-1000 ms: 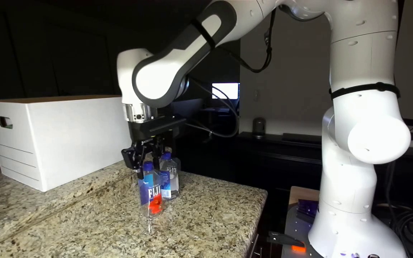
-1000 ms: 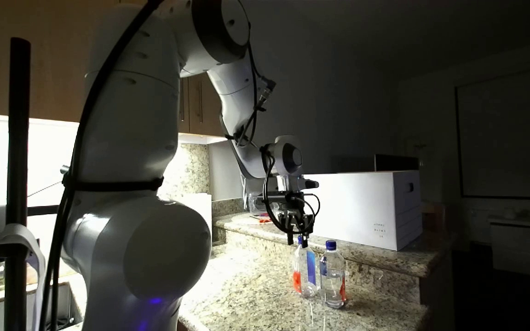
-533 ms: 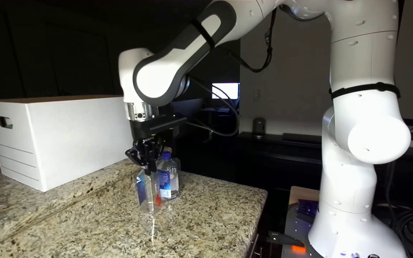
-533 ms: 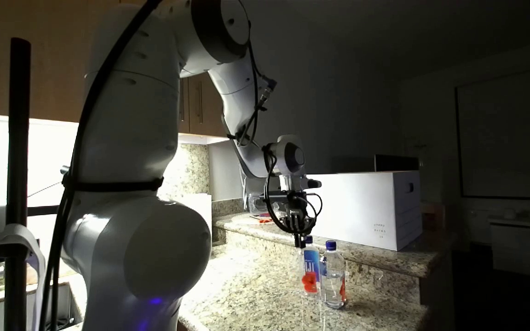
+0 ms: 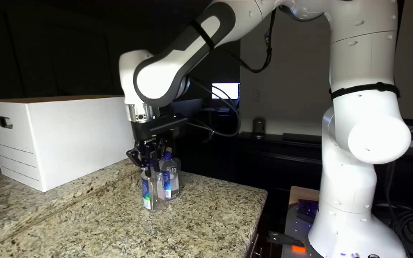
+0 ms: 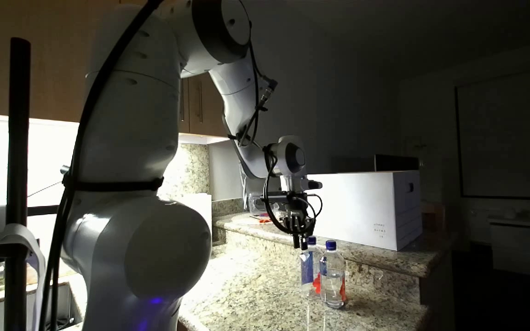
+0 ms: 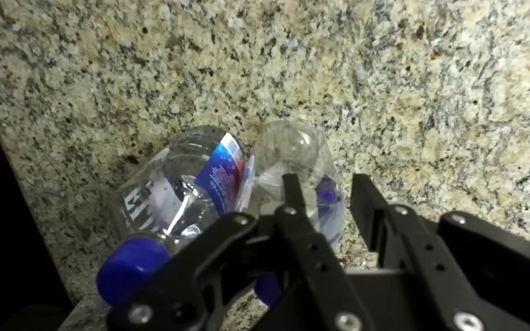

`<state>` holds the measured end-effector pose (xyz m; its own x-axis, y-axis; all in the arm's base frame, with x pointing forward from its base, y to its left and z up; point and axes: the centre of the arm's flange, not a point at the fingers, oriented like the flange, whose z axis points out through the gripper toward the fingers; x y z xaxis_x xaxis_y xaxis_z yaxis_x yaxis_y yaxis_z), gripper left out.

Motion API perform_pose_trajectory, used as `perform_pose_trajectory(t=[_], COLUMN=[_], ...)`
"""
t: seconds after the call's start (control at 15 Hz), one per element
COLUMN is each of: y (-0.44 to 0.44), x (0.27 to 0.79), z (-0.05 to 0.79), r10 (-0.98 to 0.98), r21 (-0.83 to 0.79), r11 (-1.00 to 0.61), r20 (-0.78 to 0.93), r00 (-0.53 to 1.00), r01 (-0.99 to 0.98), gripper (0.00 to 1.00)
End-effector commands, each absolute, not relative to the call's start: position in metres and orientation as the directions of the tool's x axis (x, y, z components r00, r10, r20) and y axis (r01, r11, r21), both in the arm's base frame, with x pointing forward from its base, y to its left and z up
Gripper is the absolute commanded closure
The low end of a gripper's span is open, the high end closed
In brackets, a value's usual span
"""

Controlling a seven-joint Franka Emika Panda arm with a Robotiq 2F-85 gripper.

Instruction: Put the left and right bottles in the box

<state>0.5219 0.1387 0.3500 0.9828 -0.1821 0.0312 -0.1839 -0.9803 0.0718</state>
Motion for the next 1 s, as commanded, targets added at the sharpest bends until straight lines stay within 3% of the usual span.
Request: perform_pose_trajectory(t=[0.0, 0.4, 0.93], y=[0.141, 0.132, 0.121], x=[0.517, 0.519, 0.533], z=[0.357, 0.360, 0.360], r10=[-0.220, -0.265, -0.283], r21=[0.099, 0.105, 0.074], r11=[-0.970, -0.958, -0.955], r20=[0.021, 0.022, 0.054], r00=[0.975, 0.964, 0.958], r01=[-0.220, -0.266, -0.286], gripper=[0.35, 0.01, 0.00])
